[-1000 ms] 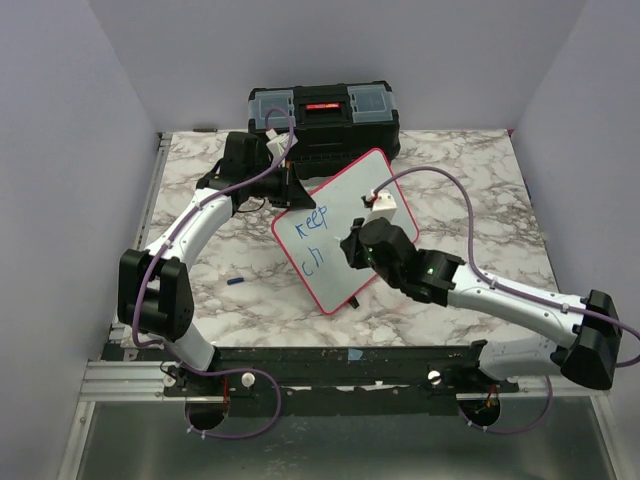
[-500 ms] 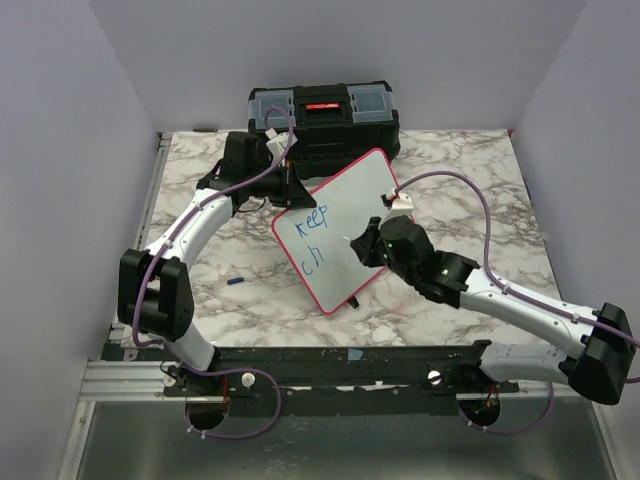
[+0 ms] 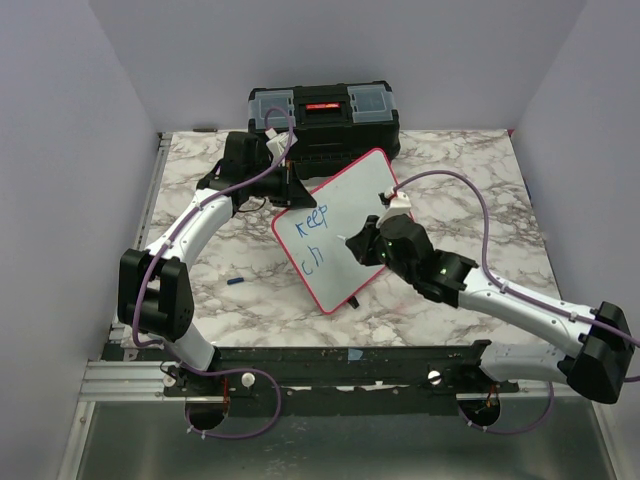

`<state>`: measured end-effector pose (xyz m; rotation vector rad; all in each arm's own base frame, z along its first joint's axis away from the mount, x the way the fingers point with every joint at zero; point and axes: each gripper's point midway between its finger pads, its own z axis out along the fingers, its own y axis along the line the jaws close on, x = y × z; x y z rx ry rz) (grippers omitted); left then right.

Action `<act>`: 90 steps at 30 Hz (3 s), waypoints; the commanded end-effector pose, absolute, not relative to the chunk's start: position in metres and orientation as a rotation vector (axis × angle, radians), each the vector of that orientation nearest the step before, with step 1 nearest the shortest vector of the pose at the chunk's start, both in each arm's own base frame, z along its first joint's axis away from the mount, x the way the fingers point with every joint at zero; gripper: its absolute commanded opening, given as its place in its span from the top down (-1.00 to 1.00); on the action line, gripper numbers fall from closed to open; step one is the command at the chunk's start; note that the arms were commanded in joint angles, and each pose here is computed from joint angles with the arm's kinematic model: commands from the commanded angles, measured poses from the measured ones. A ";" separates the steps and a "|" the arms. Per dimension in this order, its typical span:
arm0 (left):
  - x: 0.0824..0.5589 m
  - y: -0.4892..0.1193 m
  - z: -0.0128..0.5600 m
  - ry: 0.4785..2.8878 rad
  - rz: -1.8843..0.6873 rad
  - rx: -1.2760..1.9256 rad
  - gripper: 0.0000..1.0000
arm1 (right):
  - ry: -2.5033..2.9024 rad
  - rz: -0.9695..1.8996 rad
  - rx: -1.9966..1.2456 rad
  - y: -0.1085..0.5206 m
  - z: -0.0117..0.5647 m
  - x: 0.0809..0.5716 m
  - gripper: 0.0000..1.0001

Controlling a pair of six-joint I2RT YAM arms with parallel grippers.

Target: Write a sentence on the whiteboard

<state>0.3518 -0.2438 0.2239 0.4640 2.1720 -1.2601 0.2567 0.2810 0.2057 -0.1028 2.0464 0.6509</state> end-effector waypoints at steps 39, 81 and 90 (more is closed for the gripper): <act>0.349 -0.250 0.248 2.072 -1.291 0.522 1.00 | 2.117 0.738 -0.277 0.326 0.179 0.249 0.99; 0.347 -0.249 0.251 2.066 -1.287 0.522 1.00 | 2.102 0.523 -0.216 0.306 0.193 0.271 0.99; 0.347 -0.249 0.250 2.067 -1.286 0.523 1.00 | 2.141 0.533 -0.218 0.302 0.177 0.262 0.99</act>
